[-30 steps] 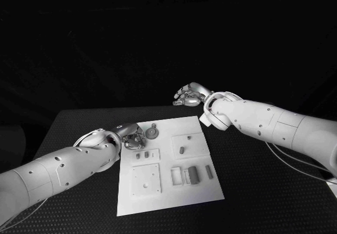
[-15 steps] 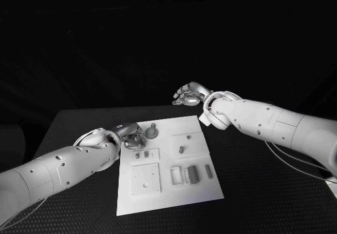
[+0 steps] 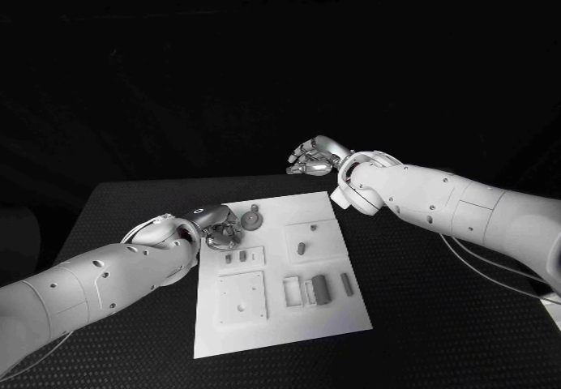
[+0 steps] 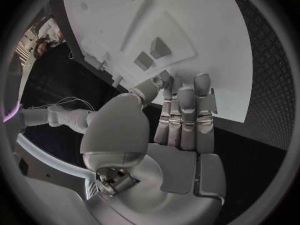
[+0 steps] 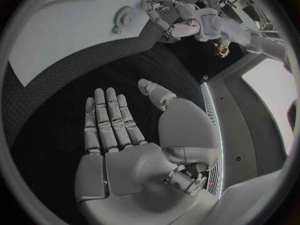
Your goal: Assemble the parts on the task board
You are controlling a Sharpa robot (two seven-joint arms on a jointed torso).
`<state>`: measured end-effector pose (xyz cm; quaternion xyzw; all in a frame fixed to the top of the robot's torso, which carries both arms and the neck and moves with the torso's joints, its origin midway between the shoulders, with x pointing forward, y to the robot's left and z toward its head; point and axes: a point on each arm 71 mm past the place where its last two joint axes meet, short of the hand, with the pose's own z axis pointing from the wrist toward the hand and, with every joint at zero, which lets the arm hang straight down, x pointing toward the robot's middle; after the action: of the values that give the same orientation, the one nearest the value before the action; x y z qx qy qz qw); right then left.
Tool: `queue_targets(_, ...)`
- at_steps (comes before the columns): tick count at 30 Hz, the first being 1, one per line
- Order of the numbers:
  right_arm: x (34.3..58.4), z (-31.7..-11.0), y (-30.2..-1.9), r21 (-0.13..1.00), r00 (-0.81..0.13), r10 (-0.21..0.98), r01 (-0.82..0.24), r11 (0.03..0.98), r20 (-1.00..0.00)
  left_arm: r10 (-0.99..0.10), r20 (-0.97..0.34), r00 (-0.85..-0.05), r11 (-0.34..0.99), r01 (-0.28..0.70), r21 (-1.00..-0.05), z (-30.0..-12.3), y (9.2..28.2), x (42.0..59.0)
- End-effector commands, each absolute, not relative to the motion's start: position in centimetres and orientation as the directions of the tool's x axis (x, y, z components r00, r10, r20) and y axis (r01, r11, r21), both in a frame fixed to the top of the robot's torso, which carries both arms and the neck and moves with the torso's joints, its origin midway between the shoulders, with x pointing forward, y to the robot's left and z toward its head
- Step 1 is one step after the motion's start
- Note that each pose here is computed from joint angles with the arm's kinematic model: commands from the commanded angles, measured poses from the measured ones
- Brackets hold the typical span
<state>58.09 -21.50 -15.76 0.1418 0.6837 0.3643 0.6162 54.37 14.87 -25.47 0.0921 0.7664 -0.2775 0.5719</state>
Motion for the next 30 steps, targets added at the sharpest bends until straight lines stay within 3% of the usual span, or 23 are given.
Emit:
queue_targets(1, 58.05, -15.71, -21.39, 0.672, -0.203, 0.642, -0.267, 0.691, -0.74, -0.128, -0.92, -0.37, 0.841, 0.452, -0.298, -27.04, 14.87, 53.84)
queue_targets(15, 58.09, -15.71, -21.17, 0.674, -0.205, 0.642, -0.269, 0.689, -0.739, -0.138, -0.916, -0.377, 0.836, 0.451, -0.312, -27.03, 14.2, 53.92)
queue_targets(30, 58.08, -15.72, -21.24, 0.674, -0.206, 0.642, -0.268, 0.689, -0.739, -0.158, -0.911, -0.381, 0.844, 0.427, -0.325, -27.05, 14.87, 54.1)
